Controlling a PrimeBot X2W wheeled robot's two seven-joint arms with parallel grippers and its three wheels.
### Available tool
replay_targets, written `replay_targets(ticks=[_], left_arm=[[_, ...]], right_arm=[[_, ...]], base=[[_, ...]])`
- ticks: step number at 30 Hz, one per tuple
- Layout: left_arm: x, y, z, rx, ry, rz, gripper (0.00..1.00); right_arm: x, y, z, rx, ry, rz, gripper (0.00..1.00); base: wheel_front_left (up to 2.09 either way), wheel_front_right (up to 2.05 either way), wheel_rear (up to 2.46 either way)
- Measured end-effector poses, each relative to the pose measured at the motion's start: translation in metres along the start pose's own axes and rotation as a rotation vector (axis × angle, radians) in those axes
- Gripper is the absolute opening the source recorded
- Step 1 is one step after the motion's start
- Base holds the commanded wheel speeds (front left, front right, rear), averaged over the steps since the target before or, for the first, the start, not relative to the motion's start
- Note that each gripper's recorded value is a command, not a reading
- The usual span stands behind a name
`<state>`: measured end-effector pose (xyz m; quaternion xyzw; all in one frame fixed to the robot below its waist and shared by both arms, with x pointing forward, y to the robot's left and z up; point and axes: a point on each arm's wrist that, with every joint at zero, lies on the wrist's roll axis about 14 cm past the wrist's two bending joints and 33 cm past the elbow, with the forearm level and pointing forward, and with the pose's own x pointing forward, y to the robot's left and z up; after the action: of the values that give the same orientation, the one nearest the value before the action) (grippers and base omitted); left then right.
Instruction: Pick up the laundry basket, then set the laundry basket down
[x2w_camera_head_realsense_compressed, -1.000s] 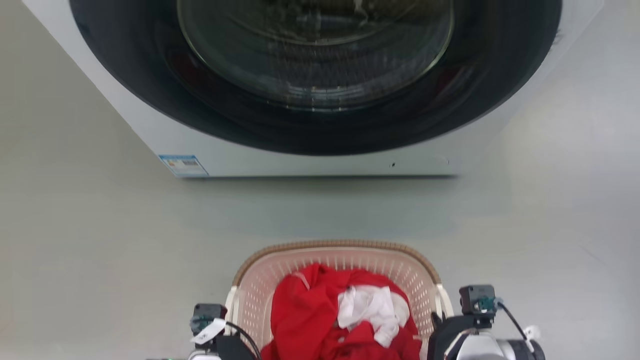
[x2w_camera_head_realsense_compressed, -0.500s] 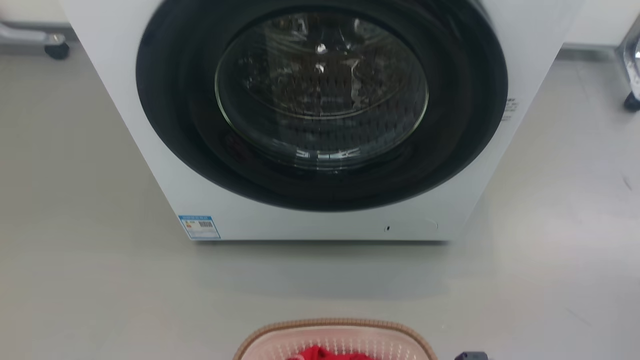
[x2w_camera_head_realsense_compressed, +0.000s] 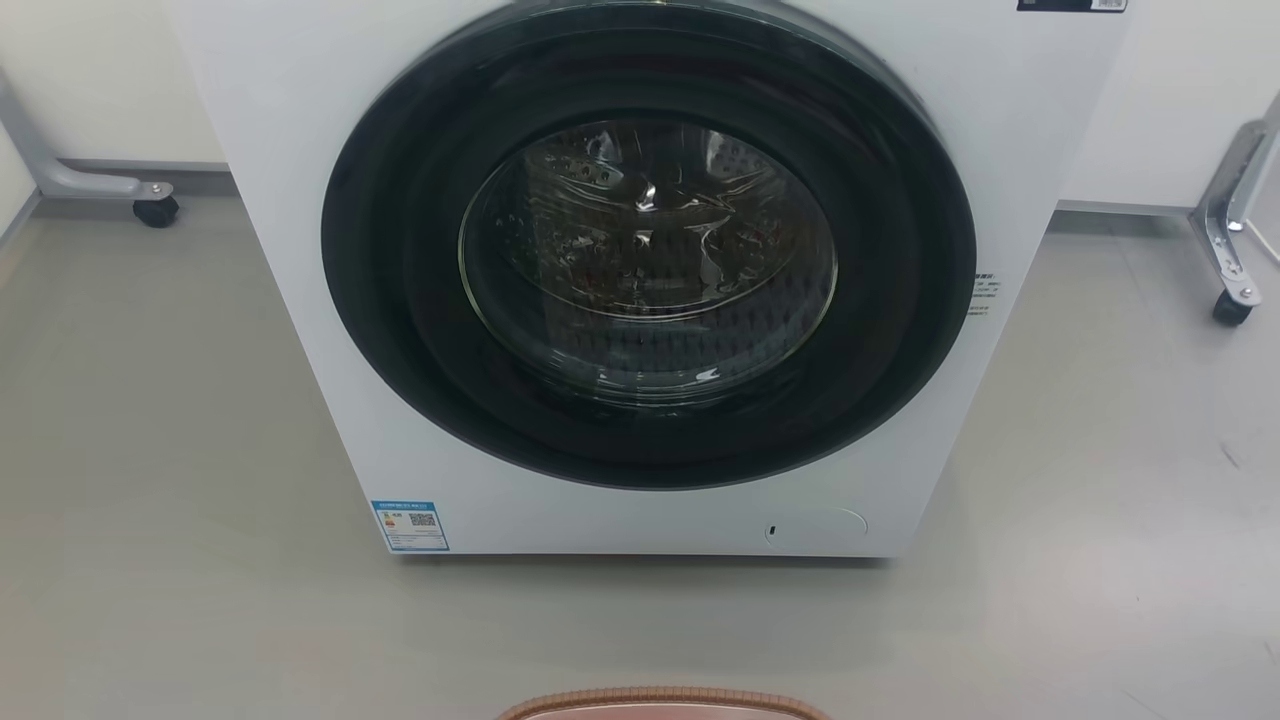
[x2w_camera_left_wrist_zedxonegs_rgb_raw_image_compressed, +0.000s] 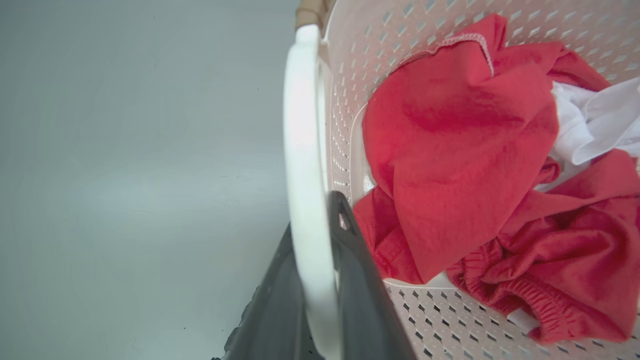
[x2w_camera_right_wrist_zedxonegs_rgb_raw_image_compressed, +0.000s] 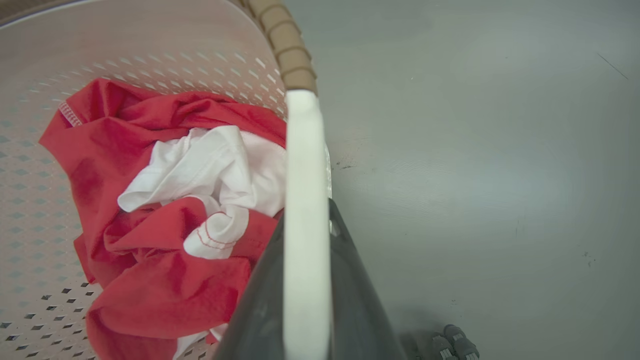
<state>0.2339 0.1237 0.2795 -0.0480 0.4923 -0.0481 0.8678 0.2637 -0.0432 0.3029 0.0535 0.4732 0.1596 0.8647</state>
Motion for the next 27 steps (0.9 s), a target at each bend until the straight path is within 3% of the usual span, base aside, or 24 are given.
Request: replay_targets(ticks=[27], left_arm=[[0.0, -0.002, -0.001, 0.011, 0.002, -0.007, 0.0]], right_arm=[[-0.001, -0.002, -0.01, 0.015, 0.024, -0.008, 0.0]], base=[[0.0, 0.0, 0.0]])
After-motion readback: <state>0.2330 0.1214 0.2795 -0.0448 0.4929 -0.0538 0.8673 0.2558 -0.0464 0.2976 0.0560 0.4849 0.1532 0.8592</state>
